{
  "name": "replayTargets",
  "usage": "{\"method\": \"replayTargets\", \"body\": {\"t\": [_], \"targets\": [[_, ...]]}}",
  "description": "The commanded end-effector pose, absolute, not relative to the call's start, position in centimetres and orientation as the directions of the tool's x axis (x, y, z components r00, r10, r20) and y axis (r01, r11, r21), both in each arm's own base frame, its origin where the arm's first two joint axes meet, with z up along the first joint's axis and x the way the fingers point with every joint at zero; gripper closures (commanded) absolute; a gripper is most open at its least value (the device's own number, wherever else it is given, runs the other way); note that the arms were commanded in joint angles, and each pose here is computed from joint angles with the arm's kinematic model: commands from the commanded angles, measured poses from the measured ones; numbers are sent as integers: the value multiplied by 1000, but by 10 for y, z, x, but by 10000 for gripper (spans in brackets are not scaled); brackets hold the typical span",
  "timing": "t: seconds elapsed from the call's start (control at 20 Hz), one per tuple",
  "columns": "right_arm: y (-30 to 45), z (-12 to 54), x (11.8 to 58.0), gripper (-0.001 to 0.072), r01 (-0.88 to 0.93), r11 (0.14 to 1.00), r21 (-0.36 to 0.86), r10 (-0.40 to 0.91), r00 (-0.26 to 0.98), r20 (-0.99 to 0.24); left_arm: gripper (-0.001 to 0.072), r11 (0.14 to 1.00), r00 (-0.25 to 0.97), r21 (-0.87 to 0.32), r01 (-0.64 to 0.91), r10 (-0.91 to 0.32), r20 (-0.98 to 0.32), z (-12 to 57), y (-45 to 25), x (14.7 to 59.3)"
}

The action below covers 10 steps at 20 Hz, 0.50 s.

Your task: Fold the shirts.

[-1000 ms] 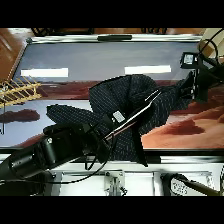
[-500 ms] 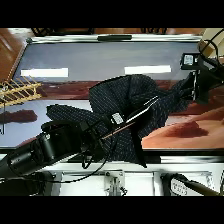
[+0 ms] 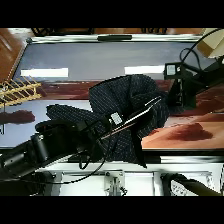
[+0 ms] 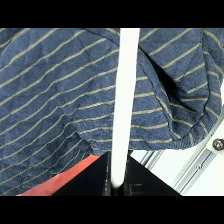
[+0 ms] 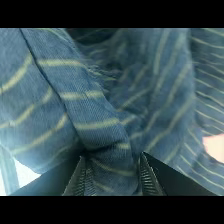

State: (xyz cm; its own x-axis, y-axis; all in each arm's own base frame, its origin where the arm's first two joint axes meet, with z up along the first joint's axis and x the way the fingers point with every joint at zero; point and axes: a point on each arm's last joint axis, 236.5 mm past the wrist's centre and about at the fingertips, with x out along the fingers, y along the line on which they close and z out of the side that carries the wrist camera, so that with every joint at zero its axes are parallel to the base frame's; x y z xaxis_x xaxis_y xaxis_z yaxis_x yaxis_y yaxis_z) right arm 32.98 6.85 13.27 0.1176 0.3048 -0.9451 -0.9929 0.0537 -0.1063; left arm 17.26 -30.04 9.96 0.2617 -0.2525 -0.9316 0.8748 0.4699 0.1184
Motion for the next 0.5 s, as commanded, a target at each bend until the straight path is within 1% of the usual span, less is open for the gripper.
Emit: {"method": "replayTargets", "body": {"t": [0.0,0.2,0.3,0.35,0.45], "targets": [[75,110,316,244,-999,30,-30,297,37,-954,655,471,278,118,874,-285,-917,111,-299,172],[78,93,305,245,-999,27,34,310,-24,-950,655,451,288,136,882,-288,-913,114,-298,174],[82,89,303,247,-998,24,50,330,-40,-943,655,453,305,154,878,-281,-910,114,-296,178],[83,89,302,272,-998,24,53,333,-43,-942,655,451,318,166,877,-287,-904,116,-298,181],[85,89,302,272,-998,23,53,339,-42,-940,655,437,342,185,880,-314,-886,120,-304,187]]}}
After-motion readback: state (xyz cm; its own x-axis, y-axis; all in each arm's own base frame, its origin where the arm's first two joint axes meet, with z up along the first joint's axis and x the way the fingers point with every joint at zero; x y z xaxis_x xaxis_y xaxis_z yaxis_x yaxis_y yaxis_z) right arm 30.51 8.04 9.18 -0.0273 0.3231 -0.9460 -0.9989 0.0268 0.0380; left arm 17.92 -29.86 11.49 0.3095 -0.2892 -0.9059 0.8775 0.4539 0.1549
